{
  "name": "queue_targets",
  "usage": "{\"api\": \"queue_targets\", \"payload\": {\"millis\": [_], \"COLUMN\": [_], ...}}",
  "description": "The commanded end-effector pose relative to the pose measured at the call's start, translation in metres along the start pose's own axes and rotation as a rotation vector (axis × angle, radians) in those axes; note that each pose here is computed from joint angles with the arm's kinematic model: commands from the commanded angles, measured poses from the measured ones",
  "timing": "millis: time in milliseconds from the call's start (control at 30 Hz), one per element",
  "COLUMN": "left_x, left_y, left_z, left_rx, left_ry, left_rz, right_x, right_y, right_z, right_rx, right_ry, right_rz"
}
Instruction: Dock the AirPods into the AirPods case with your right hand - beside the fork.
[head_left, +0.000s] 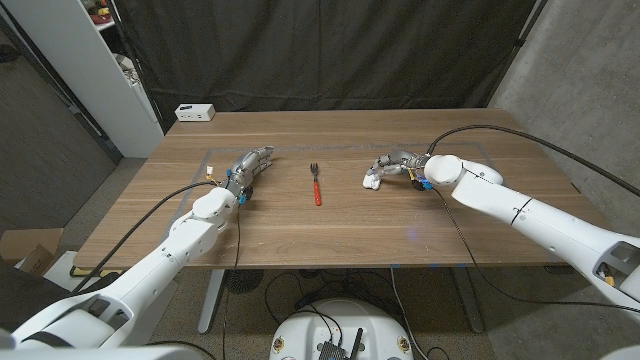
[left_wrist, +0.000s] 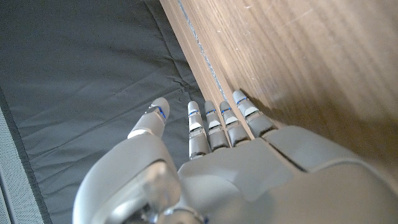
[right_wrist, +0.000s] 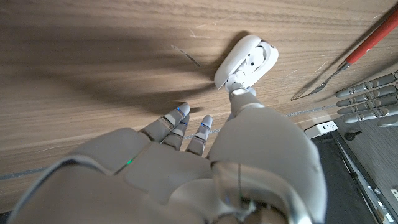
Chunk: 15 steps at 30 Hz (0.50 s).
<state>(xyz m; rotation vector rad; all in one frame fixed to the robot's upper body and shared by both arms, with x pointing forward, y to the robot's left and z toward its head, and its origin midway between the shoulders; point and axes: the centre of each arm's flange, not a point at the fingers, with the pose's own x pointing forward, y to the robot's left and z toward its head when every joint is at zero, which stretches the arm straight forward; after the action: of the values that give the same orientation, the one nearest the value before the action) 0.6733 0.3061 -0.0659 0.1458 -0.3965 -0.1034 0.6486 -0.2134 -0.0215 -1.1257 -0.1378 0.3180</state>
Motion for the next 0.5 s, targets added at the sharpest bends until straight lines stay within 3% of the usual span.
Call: {"api": "queue_targets", "payload": {"millis": [33, 300, 500], "left_x": [0.001, 0.006, 0.007], "left_y": [-0.001, -0.002, -0.001], "left_z": [0.001, -0.002, -0.004], "left_rx": [0.001, -0.009, -0.015], "left_ry": [-0.001, -0.007, -0.007], "left_rz": [0.000, -0.007, -0.006], "right_x": [-0.004, -0.017, -0.024], "right_y": [0.000, -0.006, -0.002], "right_z": [0.003, 0.014, 0.026], "right_rx": [0.024, 0.085, 0.124], "right_ry": [-0.038, -0.122, -0.154], "right_rz": [-0.028, -0.098, -0.170]}}
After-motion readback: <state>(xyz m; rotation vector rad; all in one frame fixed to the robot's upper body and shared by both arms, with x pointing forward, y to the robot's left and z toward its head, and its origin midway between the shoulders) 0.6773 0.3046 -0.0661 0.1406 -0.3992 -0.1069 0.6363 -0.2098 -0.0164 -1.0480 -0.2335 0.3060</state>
